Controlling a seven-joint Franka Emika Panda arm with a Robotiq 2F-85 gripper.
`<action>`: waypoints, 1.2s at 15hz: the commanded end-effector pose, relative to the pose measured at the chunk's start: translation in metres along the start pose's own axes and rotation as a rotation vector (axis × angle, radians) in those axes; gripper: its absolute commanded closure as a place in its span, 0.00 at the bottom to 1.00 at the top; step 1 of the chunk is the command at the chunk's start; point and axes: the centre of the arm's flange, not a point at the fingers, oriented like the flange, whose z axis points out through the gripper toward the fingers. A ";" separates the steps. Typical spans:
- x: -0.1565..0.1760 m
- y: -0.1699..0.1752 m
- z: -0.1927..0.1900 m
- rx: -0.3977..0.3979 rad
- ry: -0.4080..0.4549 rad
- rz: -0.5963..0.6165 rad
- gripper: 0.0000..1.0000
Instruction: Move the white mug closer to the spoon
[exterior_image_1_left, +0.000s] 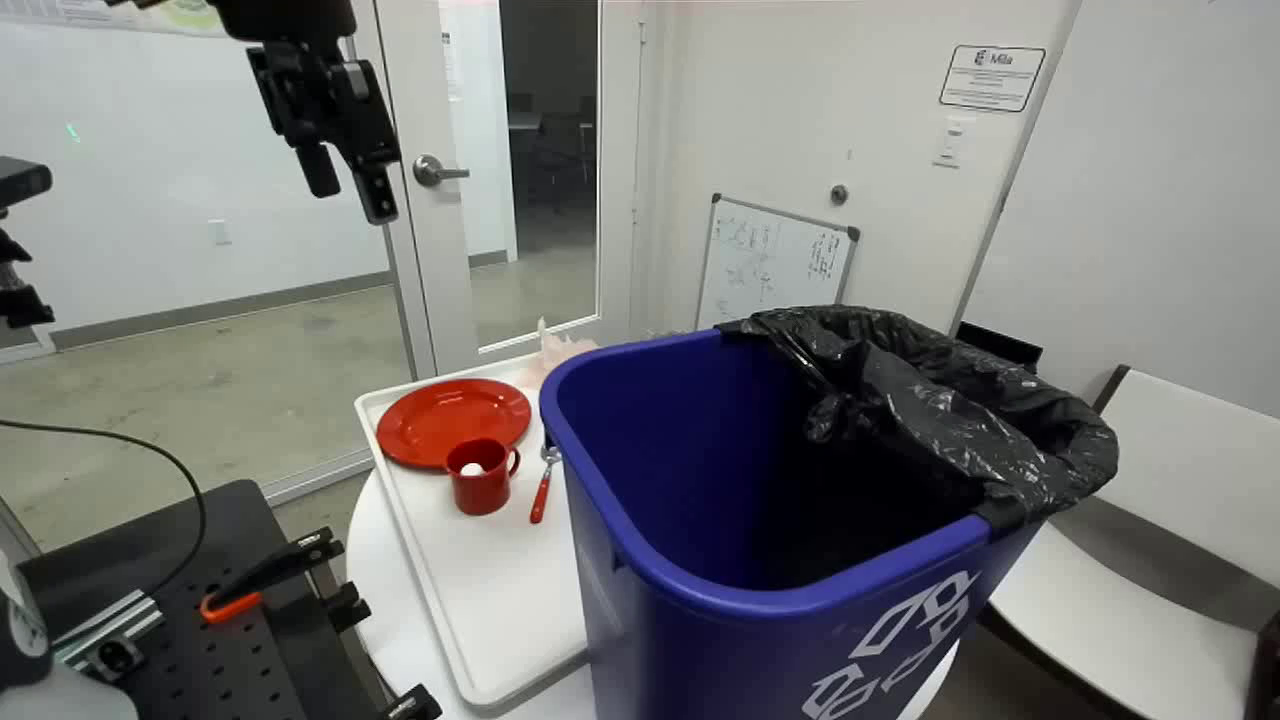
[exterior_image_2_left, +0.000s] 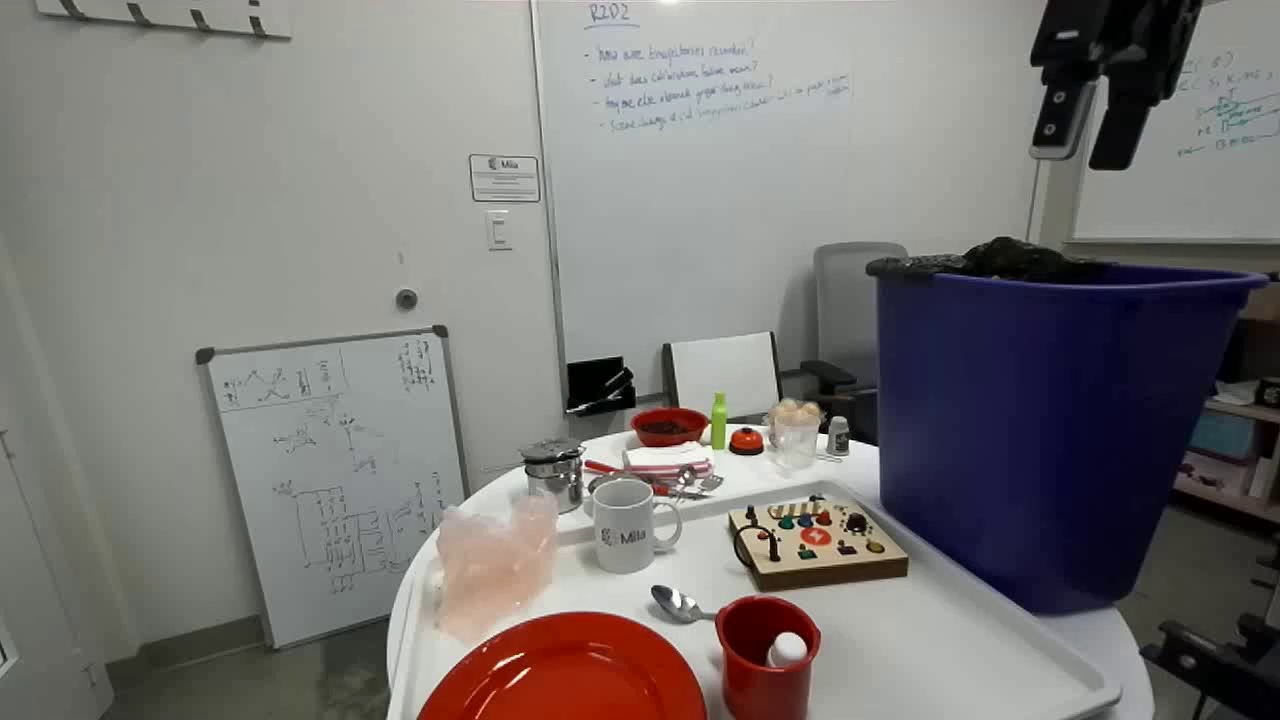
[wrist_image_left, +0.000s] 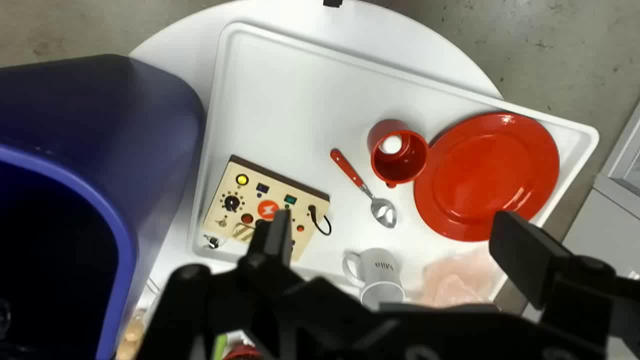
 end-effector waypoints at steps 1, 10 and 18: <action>-0.003 0.001 0.006 -0.002 -0.018 0.001 0.00; -0.006 0.001 0.003 -0.012 -0.015 -0.020 0.00; 0.109 -0.014 0.041 -0.068 0.049 0.184 0.00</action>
